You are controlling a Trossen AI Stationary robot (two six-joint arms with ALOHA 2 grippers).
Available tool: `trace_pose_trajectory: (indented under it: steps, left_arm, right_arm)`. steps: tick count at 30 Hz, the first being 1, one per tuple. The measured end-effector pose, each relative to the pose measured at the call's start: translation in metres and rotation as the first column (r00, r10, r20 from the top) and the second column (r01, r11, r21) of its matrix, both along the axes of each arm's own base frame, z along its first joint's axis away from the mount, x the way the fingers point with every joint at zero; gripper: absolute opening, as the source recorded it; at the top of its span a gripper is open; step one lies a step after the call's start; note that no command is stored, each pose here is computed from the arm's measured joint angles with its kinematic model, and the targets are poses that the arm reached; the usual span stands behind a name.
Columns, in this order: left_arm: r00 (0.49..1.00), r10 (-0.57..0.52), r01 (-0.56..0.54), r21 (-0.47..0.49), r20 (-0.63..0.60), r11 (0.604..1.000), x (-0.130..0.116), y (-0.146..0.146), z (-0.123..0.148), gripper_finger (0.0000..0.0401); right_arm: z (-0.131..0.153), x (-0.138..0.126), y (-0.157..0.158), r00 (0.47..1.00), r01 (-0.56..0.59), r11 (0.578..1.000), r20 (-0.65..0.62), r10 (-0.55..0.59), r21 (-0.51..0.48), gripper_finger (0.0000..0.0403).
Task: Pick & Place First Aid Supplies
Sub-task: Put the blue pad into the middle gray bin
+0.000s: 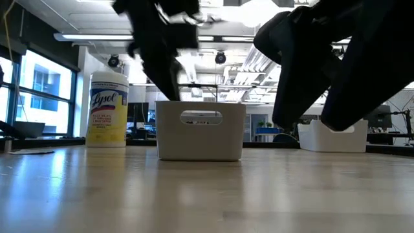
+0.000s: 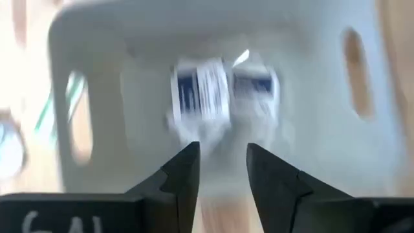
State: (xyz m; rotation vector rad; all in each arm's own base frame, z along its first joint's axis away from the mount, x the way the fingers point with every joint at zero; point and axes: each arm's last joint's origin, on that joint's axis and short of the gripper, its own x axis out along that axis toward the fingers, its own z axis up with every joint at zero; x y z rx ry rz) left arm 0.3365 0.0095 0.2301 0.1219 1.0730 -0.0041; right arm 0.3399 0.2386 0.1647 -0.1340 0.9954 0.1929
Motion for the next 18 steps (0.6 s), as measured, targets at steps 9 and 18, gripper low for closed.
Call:
trace_pose_trajectory:
  steps: [9, 18]
  left_arm:
    - [0.982, 0.126, -0.137, -0.068, -0.144, 0.988, -0.074, -0.024, 0.048, 0.0128]
    - [0.807, 0.516, -0.564, -0.114, -0.287, 0.818, -0.125, -0.029, -0.002, 0.0128]
  right_arm:
    - [0.001, 0.001, 0.001, 1.0, -0.003, 1.0, 0.018, 0.003, 0.007, 0.0195]
    - [0.002, 0.002, 0.002, 0.999, -0.018, 1.0, 0.03, 0.018, 0.008, 0.0195]
